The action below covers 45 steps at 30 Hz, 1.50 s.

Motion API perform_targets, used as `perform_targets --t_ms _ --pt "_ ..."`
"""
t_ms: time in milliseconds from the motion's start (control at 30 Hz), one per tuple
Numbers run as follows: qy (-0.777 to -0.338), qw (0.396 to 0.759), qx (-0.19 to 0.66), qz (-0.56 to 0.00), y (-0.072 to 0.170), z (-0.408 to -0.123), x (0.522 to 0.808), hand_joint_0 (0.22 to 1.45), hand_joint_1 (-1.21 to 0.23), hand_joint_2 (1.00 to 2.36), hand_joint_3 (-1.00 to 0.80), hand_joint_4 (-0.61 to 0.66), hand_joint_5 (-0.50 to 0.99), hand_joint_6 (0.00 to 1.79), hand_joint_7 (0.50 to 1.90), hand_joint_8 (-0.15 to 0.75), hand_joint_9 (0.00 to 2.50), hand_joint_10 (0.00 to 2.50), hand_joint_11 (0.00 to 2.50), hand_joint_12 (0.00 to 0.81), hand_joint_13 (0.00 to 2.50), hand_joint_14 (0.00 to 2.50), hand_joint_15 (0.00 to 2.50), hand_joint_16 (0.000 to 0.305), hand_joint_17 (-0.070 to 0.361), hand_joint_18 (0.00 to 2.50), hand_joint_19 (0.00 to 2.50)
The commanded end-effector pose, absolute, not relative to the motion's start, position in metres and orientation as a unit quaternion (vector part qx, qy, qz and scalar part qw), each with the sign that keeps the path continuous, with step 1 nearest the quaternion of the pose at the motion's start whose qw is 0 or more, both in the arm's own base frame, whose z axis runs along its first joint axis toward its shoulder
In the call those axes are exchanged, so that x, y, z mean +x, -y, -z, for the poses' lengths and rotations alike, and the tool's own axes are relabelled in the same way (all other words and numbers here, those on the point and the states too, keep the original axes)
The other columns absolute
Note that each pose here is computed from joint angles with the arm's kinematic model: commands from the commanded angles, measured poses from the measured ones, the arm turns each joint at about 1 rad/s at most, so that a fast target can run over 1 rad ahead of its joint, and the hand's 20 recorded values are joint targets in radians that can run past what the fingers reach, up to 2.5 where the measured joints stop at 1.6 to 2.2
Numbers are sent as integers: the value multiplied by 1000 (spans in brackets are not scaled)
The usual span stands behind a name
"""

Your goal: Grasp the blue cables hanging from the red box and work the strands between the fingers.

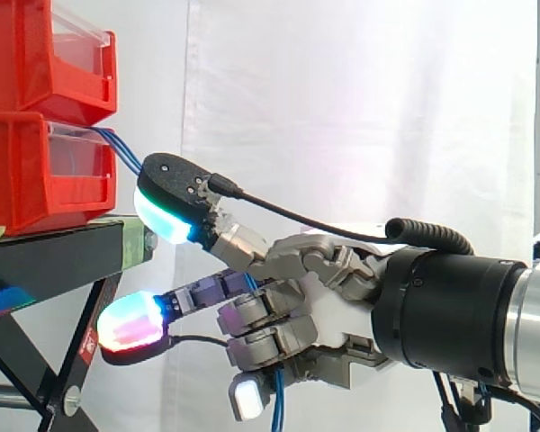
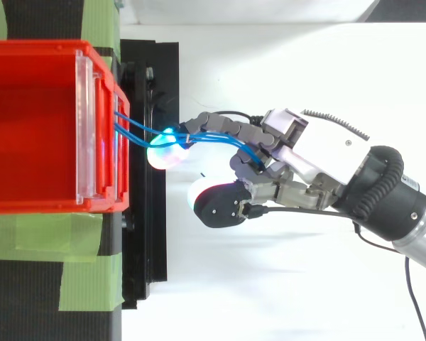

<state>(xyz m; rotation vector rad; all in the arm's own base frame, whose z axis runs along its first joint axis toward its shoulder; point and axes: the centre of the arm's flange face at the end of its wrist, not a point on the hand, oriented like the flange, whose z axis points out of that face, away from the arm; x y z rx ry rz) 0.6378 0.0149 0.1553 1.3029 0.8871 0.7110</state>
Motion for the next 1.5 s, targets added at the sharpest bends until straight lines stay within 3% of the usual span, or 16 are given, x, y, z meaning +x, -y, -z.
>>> perform_targets --t_ms 0,833,1467 --pt "-390 649 573 -313 -15 -155 638 737 -517 1000 -1000 349 182 14 991 507 1641 2500 2500 726 1976 2500 1785 259 194 2500 608" --pt "-387 646 580 -310 -13 -158 638 736 -520 1000 -1000 350 166 13 1008 507 1641 2500 2500 726 1976 2500 1785 259 194 2500 608" --pt "-342 634 611 -328 -10 -175 631 738 -523 1000 -1000 344 182 12 1052 507 1641 2500 2500 726 1976 2500 1785 259 194 2500 608"
